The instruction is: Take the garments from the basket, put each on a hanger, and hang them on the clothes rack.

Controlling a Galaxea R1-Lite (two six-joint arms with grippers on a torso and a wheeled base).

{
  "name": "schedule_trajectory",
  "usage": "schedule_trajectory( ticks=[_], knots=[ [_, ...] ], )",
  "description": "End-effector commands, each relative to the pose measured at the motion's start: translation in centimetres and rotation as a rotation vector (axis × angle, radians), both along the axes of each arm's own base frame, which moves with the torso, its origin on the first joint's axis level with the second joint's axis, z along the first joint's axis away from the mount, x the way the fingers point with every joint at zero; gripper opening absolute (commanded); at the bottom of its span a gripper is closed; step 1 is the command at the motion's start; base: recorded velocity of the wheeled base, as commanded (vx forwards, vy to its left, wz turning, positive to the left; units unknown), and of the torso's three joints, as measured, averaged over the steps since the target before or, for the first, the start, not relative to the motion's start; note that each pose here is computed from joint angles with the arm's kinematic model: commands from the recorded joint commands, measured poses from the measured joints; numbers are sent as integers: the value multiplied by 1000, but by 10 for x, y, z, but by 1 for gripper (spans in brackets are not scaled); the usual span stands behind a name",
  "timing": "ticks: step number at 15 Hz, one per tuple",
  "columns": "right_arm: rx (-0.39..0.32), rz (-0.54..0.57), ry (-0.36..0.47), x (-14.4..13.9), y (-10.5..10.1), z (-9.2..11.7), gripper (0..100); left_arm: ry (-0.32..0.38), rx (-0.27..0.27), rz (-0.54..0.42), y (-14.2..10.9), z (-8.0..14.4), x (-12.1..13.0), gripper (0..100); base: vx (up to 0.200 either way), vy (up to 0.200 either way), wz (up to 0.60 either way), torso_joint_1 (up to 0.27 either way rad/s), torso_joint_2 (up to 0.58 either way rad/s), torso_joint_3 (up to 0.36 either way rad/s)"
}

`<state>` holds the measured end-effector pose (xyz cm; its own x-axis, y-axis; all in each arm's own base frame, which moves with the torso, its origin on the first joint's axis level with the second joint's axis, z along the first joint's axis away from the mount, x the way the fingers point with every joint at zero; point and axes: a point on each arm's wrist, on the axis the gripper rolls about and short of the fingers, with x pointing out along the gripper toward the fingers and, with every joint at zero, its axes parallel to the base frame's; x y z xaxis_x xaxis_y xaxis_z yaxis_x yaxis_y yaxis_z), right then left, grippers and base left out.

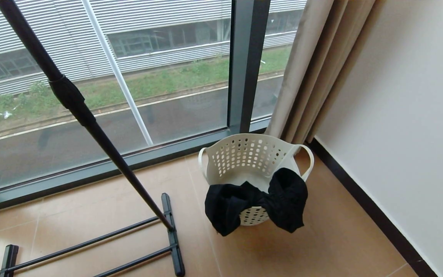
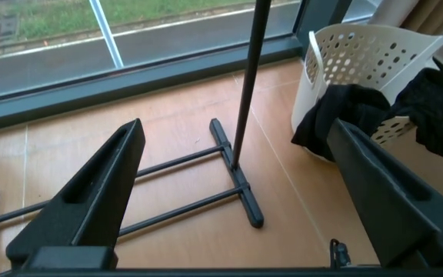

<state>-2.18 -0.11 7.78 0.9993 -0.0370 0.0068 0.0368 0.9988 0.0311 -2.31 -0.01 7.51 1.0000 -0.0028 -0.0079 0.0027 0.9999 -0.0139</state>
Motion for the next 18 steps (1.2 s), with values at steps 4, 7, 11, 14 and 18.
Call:
schedule_trajectory(
  ticks=[4, 7, 11, 14, 18],
  knots=[
    [0, 0, -1, 0, 0, 0, 100, 1, 2, 1, 0, 0, 0, 100, 0, 0, 0, 2, 1, -202],
    [-3, 0, -1, 0, 0, 0, 100, 40, 3, 0, 0, 1, 3, 100, 0, 0, 0, 2, 2, -206],
    [3, -3, -1, 0, 0, 0, 100, 43, 3, 4, 0, 1, 3, 100, 0, 0, 0, -2, 2, -199],
    [-8, 2, -1, 0, 0, 0, 100, 23, 3, 3, 0, 0, 2, 100, 0, 0, 0, 2, 1, -204],
    [-5, 2, 15, 1, 0, 0, 100, 1, 5, 3, 0, 0, 0, 100, 0, 0, 0, 2, 2, -80]
  ],
)
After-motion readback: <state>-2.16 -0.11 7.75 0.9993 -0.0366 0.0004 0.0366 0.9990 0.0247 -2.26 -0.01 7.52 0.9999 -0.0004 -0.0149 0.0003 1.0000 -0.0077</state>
